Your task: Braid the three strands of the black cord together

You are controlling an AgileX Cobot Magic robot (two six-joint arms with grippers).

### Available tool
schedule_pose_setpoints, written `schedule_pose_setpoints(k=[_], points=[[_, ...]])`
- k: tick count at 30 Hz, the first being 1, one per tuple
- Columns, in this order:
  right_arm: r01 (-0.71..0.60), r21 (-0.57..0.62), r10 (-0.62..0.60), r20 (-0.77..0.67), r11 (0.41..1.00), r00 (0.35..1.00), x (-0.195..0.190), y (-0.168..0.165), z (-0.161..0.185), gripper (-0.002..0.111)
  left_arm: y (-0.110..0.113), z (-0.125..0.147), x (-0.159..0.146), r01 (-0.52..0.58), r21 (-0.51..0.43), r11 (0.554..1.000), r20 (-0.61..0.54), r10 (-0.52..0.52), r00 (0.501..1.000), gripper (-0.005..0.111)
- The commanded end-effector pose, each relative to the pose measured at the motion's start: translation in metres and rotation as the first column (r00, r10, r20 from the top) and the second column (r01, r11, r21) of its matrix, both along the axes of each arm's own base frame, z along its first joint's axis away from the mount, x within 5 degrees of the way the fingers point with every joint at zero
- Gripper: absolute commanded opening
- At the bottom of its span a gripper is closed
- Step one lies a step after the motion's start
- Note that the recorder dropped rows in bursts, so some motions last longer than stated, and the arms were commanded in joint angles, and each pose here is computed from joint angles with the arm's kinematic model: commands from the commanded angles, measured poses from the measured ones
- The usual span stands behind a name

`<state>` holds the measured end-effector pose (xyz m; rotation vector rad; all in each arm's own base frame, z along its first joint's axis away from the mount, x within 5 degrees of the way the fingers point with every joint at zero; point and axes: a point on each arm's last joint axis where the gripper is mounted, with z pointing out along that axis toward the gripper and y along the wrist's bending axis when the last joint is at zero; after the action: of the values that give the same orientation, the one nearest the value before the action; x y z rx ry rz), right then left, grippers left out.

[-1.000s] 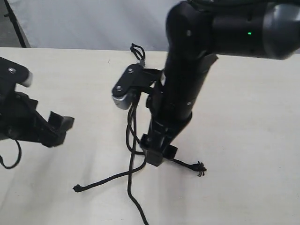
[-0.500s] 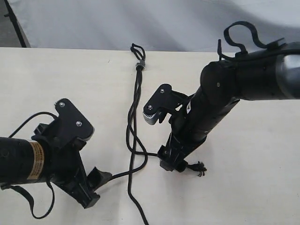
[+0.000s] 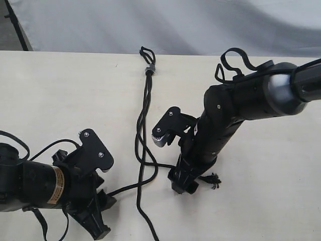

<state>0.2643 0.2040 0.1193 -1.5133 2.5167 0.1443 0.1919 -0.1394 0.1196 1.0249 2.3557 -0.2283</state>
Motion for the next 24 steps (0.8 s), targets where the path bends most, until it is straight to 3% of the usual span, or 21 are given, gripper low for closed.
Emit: schedule_pose_setpoints(k=[1,9,24], points=[[0.003,-0.022,-0.003,-0.008,1.0,1.0,0.002,-0.004,-0.009,0.063,-0.001,-0.003,-0.002,0.022,0.009,1.0,-0.006,-0.021,1.0,0.004],[0.028,-0.069,-0.036,-0.107,0.997,0.994,-0.006,-0.01,-0.008,0.0,0.003,-0.006,-0.004,-0.052,0.026,0.998,-0.051,0.053,0.997,0.001],[0.016,-0.113,-0.037,-0.184,0.993,0.982,-0.028,-0.02,-0.019,0.0,-0.017,-0.004,-0.049,0.07,0.045,0.997,-0.095,-0.065,0.993,0.001]])
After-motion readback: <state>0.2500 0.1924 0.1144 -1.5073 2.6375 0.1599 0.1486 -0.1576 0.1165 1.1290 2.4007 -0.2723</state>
